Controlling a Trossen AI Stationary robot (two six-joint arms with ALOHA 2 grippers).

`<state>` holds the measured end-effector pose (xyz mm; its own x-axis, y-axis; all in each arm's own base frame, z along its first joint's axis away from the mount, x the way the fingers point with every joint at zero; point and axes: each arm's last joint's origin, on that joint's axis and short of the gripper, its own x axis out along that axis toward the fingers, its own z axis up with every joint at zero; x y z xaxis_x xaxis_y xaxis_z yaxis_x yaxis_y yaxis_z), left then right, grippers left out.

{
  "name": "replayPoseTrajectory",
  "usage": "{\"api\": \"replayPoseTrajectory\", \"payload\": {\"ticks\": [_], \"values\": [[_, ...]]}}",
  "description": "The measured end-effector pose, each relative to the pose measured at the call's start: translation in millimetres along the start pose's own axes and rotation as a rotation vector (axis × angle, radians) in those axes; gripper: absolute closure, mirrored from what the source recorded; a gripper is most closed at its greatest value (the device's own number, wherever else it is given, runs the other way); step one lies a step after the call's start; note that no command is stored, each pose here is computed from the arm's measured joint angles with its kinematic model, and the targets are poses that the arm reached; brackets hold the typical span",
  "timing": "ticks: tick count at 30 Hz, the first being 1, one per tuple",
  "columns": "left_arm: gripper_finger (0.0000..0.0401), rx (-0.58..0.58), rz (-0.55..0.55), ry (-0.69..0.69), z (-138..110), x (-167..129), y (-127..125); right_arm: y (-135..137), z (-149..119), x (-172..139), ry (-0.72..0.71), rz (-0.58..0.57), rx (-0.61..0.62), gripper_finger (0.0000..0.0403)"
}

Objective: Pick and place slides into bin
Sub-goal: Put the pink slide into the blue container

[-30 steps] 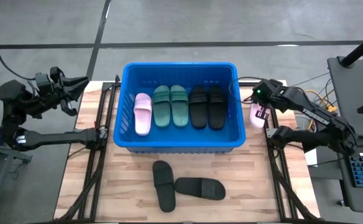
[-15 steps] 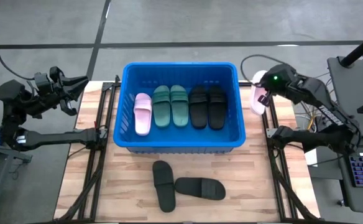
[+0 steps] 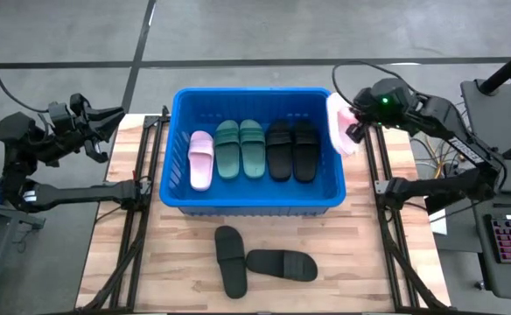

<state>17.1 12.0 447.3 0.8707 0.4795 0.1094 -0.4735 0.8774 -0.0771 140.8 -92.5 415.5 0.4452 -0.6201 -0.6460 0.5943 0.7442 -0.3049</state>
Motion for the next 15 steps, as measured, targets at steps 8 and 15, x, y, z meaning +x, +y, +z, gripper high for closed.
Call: {"api": "replayPoseTrajectory", "payload": {"ticks": [8,15], "values": [[0.0349,0.0,0.0,0.0,0,0,0,33,52,16,-0.126,0.108,-0.036,0.0395],[0.0349,0.001,0.0,0.001,0,0,0,70,97,45,-0.121,0.166,-0.043,0.0395]]}}
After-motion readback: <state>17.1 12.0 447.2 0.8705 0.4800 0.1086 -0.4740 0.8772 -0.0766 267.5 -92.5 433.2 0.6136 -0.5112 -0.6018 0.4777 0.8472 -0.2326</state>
